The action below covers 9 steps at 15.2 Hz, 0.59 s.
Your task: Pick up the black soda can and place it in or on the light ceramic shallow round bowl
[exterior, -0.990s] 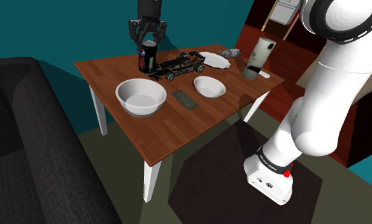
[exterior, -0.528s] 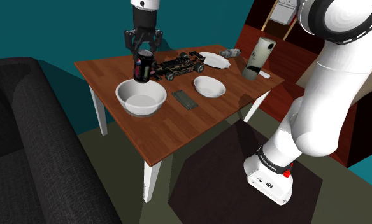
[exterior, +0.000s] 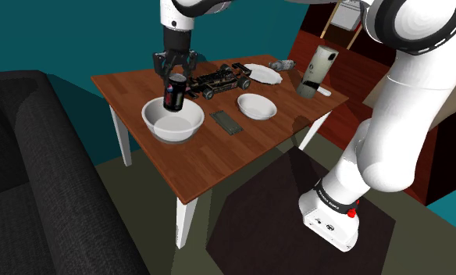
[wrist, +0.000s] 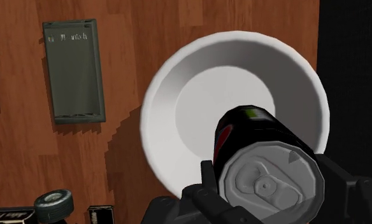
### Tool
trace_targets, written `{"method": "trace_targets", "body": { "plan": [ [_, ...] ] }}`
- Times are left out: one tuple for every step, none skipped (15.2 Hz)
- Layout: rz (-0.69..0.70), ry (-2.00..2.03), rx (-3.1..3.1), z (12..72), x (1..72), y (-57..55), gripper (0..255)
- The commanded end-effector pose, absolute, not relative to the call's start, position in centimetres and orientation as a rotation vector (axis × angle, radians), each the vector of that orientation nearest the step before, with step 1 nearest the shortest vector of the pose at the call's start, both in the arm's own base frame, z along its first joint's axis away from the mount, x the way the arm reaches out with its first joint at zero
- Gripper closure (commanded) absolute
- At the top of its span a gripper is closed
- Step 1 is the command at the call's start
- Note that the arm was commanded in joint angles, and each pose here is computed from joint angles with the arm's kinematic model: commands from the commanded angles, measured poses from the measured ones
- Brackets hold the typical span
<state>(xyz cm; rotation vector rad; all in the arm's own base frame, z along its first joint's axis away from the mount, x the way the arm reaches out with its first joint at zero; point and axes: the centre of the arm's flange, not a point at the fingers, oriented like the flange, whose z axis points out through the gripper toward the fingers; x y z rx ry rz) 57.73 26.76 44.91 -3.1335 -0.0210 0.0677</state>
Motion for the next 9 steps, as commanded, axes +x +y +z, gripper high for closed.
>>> {"method": "trace_targets", "body": {
  "plan": [
    [0.066, -0.021, -3.133, 43.9, 57.7, 26.9, 255],
    [0.066, -0.021, -3.133, 43.4, 57.7, 26.9, 255],
    [0.066, -0.021, -3.133, 42.9, 57.7, 26.9, 255],
    [0.066, -0.021, -3.133, 42.4, 57.7, 26.9, 255],
    [0.066, -0.021, -3.133, 42.0, 57.7, 26.9, 255],
    [0.066, -0.021, -3.133, 42.0, 57.7, 26.9, 255],
    [0.066, -0.021, -3.133, 42.0, 57.7, 26.9, 255],
    [0.066, -0.021, -3.133, 42.0, 57.7, 26.9, 255],
    [0.066, -0.021, -3.133, 42.0, 57.7, 26.9, 255]
  ]
}}
